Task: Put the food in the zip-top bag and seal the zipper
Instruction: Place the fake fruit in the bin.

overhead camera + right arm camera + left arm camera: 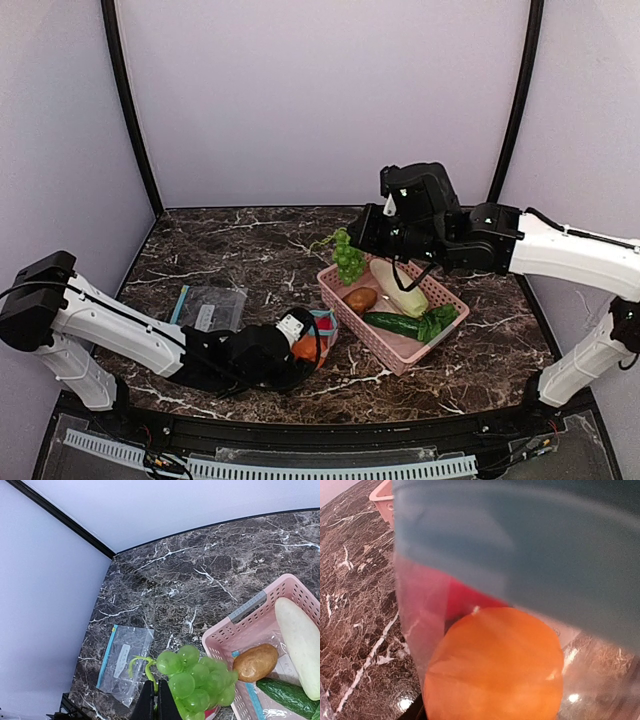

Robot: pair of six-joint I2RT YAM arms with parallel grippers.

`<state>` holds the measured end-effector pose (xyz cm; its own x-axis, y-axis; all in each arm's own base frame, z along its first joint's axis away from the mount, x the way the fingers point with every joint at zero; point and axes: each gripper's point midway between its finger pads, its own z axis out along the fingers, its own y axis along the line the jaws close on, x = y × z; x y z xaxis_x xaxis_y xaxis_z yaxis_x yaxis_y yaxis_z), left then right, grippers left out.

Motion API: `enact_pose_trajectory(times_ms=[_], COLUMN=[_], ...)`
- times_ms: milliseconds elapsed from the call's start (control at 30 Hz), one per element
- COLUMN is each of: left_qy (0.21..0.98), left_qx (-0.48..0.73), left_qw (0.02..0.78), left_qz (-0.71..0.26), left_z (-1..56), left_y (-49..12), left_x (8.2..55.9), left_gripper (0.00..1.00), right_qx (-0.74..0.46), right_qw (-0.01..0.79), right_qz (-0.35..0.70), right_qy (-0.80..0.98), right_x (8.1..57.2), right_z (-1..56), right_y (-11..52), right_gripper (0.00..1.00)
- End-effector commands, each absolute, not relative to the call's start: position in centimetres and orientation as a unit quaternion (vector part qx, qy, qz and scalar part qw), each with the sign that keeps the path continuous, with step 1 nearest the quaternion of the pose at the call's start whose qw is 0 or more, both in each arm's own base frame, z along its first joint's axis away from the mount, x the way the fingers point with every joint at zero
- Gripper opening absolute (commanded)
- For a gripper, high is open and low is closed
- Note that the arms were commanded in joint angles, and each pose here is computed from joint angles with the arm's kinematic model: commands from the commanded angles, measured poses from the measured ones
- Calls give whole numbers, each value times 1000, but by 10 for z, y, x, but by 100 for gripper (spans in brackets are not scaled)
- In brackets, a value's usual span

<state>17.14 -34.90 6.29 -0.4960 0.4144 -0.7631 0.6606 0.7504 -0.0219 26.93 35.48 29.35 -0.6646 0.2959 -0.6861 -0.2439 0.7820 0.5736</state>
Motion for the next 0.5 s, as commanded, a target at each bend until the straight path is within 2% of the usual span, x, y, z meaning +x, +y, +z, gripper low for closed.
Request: enact_pose_trajectory(times_ms=[0, 233, 467], left_qy=[855, 822, 777], left_qx=[342, 370, 407], left_qw=[362, 379, 386], left_qz=[-148, -211, -286], left_z=[45, 58, 118], left_y=[-337, -345, -360], left_x=[159, 147, 128], left_gripper=[31, 31, 31], right_qx=[16, 38, 42], right_qw=[447, 474, 413], right_qz=[358, 273, 226], right_qy=[820, 836, 881], right_x=[270, 279, 286], right_z=[332, 322, 252], right_y=[349, 295, 259], right_gripper=[0, 0, 0])
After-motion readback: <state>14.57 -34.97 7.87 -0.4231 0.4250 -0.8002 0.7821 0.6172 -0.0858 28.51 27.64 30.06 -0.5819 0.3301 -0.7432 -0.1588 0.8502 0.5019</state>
